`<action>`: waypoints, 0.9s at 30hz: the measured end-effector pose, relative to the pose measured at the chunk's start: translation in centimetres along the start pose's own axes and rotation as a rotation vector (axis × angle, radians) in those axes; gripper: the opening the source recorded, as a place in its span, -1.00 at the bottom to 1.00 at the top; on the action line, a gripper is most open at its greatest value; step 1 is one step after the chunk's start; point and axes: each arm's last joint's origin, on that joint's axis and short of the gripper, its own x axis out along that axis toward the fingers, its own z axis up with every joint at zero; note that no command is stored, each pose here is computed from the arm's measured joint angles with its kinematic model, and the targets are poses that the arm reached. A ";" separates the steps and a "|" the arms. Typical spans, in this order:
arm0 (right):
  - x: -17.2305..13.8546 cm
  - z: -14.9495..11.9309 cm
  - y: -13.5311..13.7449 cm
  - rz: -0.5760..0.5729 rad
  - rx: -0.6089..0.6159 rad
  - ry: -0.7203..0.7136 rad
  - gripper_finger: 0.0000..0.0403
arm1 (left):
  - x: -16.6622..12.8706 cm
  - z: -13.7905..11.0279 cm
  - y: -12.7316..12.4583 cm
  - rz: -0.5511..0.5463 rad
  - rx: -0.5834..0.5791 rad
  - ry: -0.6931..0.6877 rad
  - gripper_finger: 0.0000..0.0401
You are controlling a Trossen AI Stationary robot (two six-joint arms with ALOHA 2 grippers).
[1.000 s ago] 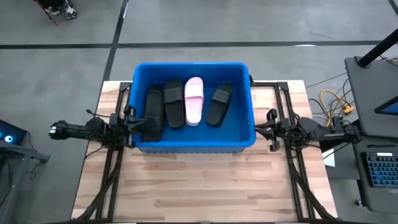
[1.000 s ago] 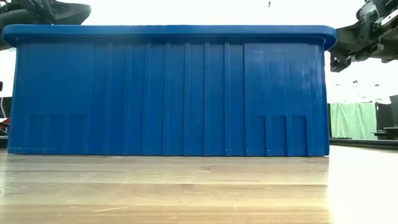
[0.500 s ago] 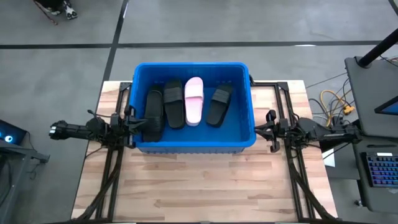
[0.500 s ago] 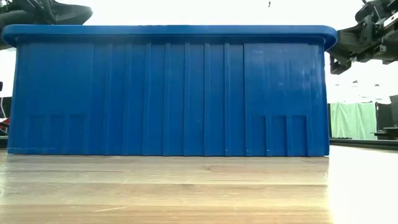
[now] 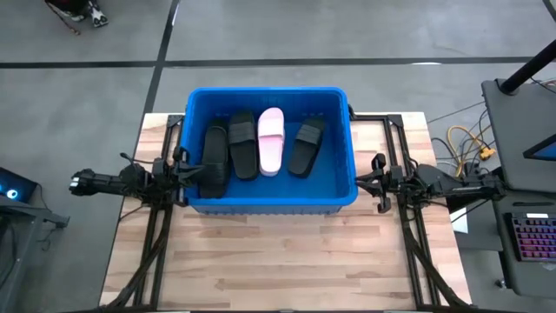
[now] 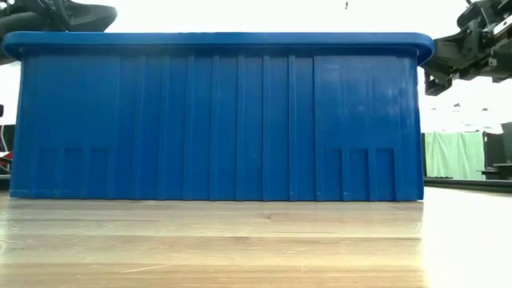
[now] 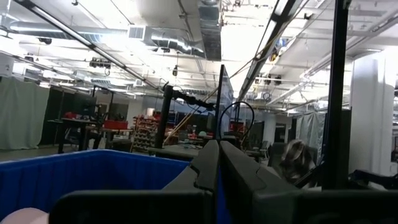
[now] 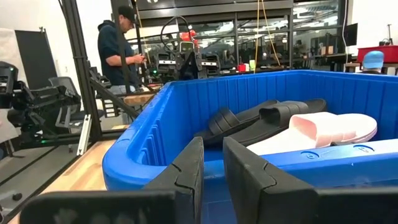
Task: Pick and place slides into bin
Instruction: Return to Home Position
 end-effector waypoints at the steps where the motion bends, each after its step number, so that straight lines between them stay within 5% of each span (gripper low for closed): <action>1: 0.0 0.0 0.0 0.000 0.000 0.000 -0.73 | 0.0 0.1 0.0 0.000 -0.002 -0.007 -1.00; 27: 0.0 0.0 0.0 0.000 0.000 -0.002 -0.73 | 0.0 0.3 0.0 -0.002 -0.005 -0.028 -1.00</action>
